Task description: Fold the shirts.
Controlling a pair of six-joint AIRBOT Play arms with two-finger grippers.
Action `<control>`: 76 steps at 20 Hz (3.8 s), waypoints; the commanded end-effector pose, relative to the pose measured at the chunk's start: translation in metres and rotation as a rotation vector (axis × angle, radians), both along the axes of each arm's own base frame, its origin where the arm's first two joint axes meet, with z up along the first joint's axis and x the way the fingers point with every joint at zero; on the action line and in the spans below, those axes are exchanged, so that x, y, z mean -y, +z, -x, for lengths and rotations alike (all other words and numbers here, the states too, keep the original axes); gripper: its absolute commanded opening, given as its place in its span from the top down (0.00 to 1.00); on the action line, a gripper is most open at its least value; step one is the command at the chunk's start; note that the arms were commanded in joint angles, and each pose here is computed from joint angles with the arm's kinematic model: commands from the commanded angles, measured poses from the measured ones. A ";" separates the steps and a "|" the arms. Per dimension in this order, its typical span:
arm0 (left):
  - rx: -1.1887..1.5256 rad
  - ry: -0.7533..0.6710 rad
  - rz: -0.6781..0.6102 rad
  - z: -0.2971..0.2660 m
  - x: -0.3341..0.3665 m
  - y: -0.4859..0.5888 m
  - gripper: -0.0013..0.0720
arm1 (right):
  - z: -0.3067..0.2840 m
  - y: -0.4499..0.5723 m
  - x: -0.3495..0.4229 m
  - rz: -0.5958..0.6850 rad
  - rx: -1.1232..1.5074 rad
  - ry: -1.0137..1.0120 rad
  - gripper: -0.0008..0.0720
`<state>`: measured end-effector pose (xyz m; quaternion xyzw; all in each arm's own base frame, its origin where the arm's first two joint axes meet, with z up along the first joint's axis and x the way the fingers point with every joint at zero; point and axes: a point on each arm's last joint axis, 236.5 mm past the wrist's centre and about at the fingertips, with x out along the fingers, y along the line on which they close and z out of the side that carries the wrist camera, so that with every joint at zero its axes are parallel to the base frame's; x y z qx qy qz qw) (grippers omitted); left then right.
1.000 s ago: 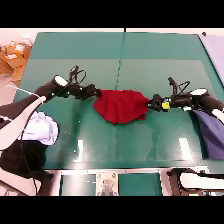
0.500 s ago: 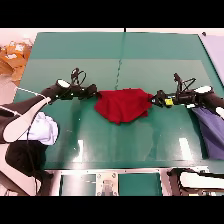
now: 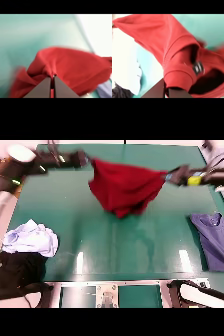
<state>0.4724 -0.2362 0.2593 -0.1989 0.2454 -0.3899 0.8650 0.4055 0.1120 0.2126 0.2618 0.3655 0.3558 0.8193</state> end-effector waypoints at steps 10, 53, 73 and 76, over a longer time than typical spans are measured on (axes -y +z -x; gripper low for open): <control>0.820 0.249 -0.324 0.227 -0.096 0.290 0.95 | 0.208 0.273 -0.026 0.097 0.770 -0.233 0.96; -0.740 -0.007 -0.299 0.119 -0.142 -0.205 0.95 | 0.100 -0.294 0.011 -0.061 -0.788 -0.343 0.58; -0.820 0.089 -0.432 0.130 -0.180 -0.228 0.95 | 0.082 -0.288 0.016 -0.087 -0.751 -0.397 0.96; -0.861 0.080 -0.470 0.140 -0.186 -0.232 0.95 | 0.079 -0.224 0.023 -0.128 -0.682 -0.273 0.96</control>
